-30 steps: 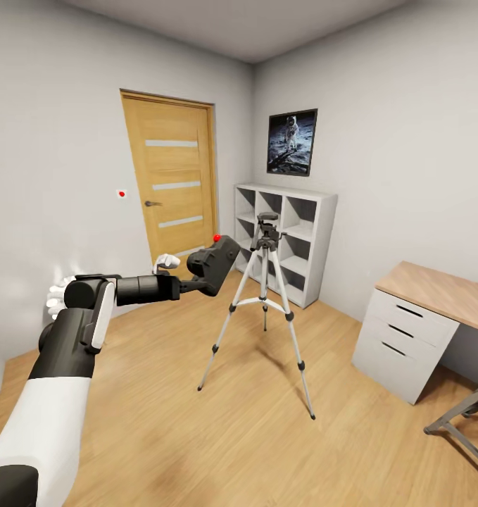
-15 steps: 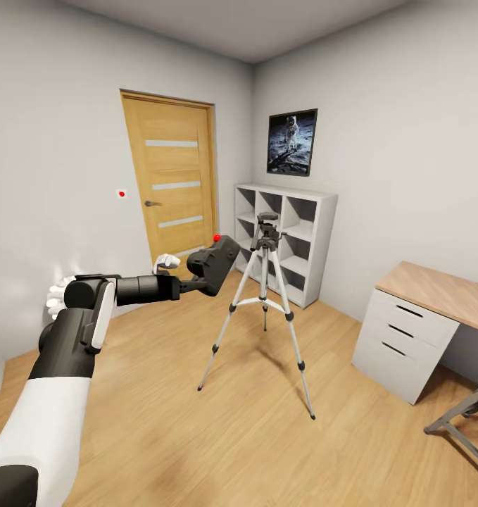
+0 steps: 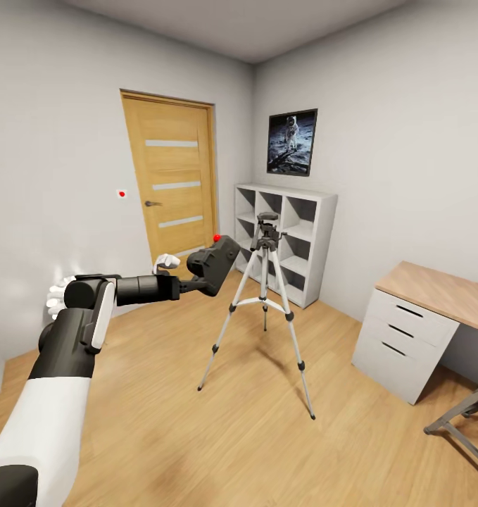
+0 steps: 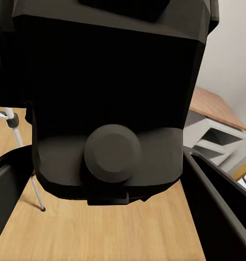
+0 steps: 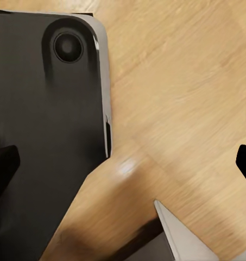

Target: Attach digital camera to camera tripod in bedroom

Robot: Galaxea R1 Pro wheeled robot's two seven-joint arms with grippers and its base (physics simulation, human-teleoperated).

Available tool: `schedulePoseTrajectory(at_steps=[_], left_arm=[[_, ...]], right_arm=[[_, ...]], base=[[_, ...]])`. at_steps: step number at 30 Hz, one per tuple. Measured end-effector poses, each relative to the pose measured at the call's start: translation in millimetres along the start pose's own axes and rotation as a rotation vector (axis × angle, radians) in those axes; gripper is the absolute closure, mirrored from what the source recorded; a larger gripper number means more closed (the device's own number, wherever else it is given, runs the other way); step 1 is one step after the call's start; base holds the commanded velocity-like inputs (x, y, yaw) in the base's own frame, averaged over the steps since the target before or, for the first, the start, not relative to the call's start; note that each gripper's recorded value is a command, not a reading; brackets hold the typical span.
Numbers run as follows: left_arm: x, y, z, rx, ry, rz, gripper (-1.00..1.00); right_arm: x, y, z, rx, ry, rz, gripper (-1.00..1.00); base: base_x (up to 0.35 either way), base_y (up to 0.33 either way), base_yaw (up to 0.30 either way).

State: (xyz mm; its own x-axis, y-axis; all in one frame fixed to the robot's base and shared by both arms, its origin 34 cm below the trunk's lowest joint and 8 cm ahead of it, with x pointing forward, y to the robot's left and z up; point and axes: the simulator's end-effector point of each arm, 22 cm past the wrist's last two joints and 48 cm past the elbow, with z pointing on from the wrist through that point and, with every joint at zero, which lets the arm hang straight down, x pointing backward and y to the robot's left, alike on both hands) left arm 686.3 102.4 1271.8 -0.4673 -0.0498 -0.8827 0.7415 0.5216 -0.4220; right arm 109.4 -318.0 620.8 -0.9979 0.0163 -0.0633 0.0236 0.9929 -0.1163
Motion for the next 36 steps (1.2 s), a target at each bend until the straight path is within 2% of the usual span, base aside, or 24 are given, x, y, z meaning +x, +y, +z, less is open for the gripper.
schedulePoseTrajectory(at_steps=[11, 16, 19, 33, 36], left_arm=[[0.0, 0.0, -0.1, 0.0, 0.0, 0.0, 1.0], [0.1, 0.4, -0.4, -0.001, 0.0, 0.0, 1.0], [0.6, 1.3, -0.3, -0.003, 0.001, 0.0, 1.0], [6.2, 12.6, -1.0, -0.016, 0.011, -0.01, 1.0], [7.4, 15.8, -2.7, -0.022, 0.015, -0.01, 1.0]], right_arm=[[-0.1, 1.0, 0.0, 0.0, 0.0, 0.01, -1.0], [0.4, 0.7, -0.1, 0.006, 0.002, 0.051, -1.0], [1.6, 0.4, -0.2, 0.011, 0.006, 0.094, -1.0], [6.6, 0.4, -0.6, 0.012, 0.018, 0.106, -1.0], [3.4, -0.3, -0.6, 0.015, 0.001, 0.107, -1.0]], base=[[0.0, 0.0, 0.168], [0.0, 0.0, 0.285], [0.0, 0.0, 0.271], [0.0, 0.0, 0.1], [0.007, 0.0, 0.054]])
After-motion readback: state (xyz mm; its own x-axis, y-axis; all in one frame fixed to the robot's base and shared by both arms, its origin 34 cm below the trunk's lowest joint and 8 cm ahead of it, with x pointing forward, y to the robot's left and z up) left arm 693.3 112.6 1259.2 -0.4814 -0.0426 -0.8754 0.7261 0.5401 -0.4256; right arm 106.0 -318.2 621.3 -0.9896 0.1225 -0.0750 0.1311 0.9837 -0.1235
